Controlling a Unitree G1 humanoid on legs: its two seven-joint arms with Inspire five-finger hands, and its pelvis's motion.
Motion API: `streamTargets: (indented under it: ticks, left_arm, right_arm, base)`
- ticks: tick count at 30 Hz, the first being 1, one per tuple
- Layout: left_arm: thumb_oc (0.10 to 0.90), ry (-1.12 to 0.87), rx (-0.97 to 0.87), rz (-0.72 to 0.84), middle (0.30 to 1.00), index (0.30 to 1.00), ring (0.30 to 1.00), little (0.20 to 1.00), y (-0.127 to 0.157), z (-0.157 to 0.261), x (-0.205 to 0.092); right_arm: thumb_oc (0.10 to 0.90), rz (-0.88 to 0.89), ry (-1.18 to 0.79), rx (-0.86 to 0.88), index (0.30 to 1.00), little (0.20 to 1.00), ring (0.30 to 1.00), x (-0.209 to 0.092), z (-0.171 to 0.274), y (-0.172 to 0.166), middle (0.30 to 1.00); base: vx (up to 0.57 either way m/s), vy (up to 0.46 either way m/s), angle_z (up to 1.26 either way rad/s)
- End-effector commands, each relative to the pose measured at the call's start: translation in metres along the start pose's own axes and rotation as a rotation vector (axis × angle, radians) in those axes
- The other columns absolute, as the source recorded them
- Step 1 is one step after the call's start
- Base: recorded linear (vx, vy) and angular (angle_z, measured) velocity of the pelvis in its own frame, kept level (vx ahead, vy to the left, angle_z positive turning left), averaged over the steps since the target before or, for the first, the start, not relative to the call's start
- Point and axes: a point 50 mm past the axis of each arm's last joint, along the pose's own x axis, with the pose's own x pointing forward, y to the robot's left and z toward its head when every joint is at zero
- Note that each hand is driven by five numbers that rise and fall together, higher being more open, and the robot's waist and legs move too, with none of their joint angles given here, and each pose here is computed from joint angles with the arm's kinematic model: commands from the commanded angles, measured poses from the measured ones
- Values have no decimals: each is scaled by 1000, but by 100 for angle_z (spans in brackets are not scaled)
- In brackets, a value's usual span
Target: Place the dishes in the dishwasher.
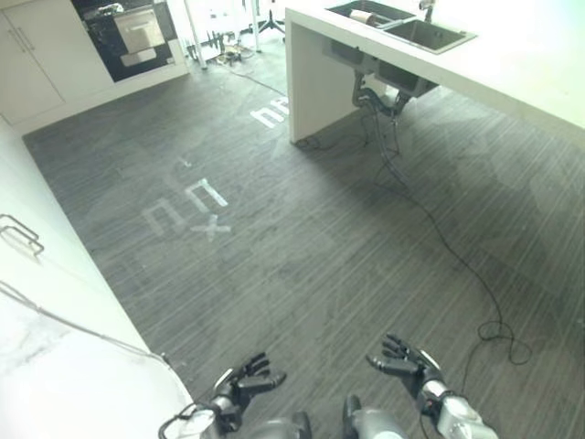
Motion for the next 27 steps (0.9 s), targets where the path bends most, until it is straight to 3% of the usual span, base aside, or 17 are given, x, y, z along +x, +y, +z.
streamTargets:
  ticks: [1,13,20,27]
  left_arm:
    - [800,-188,104,-52,900,900,900,900,-19,52,11]
    - [800,-178,164,-72,900,900,900,900,-23,45,12]
    - [800,-204,135,-87,900,900,900,900,-31,48,13]
    - [800,-169,160,-53,900,900,900,900,-24,32,9]
  right_arm:
    - [800,16,-225,-30,900,900,900,8,51,9,900]
    - [800,-33,-191,-30,900,900,900,-2,46,-22,900]
    - [800,-18,-203,-153,900,900,900,-1,57,-25,900]
    - [800,-31,-203,-120,900,900,900,-2,54,-28,900]
  base:
    - [59,199,45]
    - [427,-181,23]
    - [368,-223,-15]
    - [577,70,-40]
